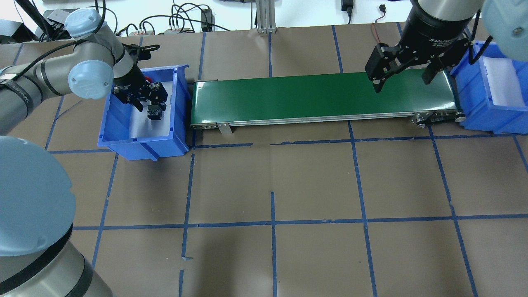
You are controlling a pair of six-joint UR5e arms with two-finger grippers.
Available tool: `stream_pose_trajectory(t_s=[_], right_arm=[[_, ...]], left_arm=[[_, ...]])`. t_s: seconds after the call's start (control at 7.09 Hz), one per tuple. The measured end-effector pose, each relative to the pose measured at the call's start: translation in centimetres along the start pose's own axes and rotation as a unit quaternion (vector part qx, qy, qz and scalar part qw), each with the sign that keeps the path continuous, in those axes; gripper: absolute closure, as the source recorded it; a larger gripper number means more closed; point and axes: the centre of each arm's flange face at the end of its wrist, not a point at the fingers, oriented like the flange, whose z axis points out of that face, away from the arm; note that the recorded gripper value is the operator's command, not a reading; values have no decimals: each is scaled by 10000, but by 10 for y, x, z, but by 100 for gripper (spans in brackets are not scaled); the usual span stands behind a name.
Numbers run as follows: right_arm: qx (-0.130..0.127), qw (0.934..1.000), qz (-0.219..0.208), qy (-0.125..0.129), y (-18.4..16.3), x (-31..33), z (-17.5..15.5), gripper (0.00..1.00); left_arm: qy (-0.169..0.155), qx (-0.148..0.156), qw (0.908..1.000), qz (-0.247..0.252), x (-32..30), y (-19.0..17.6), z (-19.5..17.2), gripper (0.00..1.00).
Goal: Transport two buttons from left to right
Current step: 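Grasp the yellow-capped button with the left gripper and lift it, then carry the yellow button with the left gripper onto the conveyor's near end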
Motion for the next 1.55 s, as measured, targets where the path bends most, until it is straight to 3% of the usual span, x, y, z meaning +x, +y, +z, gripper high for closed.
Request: stream_pose_trajectory(t_s=[0.28, 0.42, 0.85, 1.55], right_arm=[[0, 10000, 0, 0, 0, 0, 0, 0], [2, 10000, 0, 0, 0, 0, 0, 0], [0, 10000, 0, 0, 0, 0, 0, 0], [-1, 10000, 4, 0, 0, 0, 0, 0]], left_arm=[[1, -42, 10000, 4, 0, 1, 5, 61], [-27, -52, 10000, 11, 0, 1, 5, 67], [-181, 182, 9995, 194, 26, 5, -33, 68], [-291, 461, 9984, 168, 63, 62, -158, 66]])
